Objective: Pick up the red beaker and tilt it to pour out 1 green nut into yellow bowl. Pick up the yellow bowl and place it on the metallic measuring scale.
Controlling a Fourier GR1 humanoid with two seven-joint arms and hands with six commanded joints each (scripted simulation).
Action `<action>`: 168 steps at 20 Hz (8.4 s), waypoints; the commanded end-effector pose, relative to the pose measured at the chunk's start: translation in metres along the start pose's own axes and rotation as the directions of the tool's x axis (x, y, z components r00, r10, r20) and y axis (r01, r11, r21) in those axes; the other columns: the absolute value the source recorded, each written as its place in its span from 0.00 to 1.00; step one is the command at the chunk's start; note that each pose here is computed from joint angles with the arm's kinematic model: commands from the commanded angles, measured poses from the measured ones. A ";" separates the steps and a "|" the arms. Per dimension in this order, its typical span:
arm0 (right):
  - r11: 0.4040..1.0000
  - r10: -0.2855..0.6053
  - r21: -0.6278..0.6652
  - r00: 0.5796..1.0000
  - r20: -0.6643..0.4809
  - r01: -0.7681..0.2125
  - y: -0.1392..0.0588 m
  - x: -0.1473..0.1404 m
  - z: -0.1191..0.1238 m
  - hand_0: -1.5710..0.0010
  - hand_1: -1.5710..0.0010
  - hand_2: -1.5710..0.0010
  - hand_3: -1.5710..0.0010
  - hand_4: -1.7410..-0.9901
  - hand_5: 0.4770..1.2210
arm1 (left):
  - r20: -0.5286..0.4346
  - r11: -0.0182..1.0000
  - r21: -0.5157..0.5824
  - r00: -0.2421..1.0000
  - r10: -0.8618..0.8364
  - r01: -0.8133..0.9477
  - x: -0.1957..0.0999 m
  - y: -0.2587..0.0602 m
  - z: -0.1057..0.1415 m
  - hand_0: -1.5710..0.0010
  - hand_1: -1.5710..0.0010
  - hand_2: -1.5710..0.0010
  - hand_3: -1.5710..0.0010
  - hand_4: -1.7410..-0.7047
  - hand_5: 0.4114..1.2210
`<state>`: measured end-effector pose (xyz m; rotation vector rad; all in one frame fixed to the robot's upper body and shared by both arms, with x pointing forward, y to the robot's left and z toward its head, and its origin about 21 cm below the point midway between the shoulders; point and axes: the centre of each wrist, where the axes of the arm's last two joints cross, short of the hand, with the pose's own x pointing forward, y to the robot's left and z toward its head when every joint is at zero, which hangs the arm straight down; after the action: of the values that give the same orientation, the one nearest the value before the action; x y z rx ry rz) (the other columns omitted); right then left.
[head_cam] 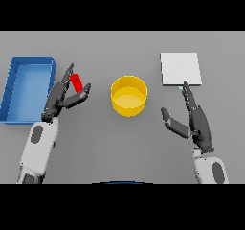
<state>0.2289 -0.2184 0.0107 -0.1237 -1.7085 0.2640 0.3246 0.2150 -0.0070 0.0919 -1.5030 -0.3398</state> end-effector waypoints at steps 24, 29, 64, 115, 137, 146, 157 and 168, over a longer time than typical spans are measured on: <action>1.000 -0.025 -0.007 1.000 -0.006 0.025 0.002 0.003 -0.004 1.00 1.00 1.00 1.00 0.65 0.22 | 0.071 0.997 0.079 0.997 0.021 -0.027 -0.013 -0.031 -0.042 0.11 0.11 0.10 0.14 0.19 0.94; 1.000 0.002 -0.017 1.000 -0.007 -0.002 -0.007 0.002 0.003 1.00 1.00 1.00 1.00 0.67 0.22 | 0.143 0.982 0.059 0.975 0.170 -0.180 0.004 -0.016 -0.043 0.04 0.03 0.03 0.04 0.06 0.91; 0.999 -0.033 -0.019 0.999 -0.014 0.033 0.000 0.004 0.004 1.00 1.00 1.00 1.00 0.72 0.23 | 0.433 -0.044 -0.151 0.026 -0.901 0.988 0.150 -0.062 -0.091 0.00 0.00 0.00 0.15 0.02 0.99; 0.999 0.026 0.026 0.998 0.053 -0.027 0.003 0.004 -0.009 1.00 1.00 1.00 1.00 0.81 0.21 | -0.321 0.661 0.199 0.685 -0.654 0.724 0.215 0.201 -0.114 0.00 0.00 0.00 0.00 0.00 1.00; 0.999 0.019 0.035 0.999 0.047 -0.021 0.003 -0.001 -0.004 1.00 1.00 1.00 1.00 0.79 0.26 | -0.427 0.931 0.165 0.874 -0.231 0.326 0.073 0.170 -0.016 0.52 0.56 0.58 0.57 0.67 0.34; 0.998 0.059 0.019 0.997 0.046 -0.059 0.007 0.002 -0.004 1.00 1.00 1.00 1.00 0.78 0.24 | -0.493 0.873 0.084 0.781 -0.382 0.480 0.069 0.165 -0.016 0.94 0.94 0.94 0.94 0.92 0.27; 0.726 0.557 0.317 0.792 0.249 -0.610 0.002 0.032 -0.057 1.00 1.00 1.00 1.00 0.80 0.20 | -0.381 0.913 0.120 0.867 -0.321 0.390 0.073 0.149 -0.011 0.99 0.99 1.00 1.00 0.90 0.34; 0.218 0.651 0.456 0.476 0.591 -0.863 0.034 0.048 -0.110 1.00 1.00 1.00 1.00 0.78 0.22 | -0.393 0.914 0.120 0.864 -0.314 0.387 0.069 0.159 -0.006 1.00 1.00 1.00 1.00 0.90 0.35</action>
<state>0.3272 -0.1624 0.0634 -0.3801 -1.5347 1.8186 0.3591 0.3462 0.1016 0.5671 -1.1349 -0.4403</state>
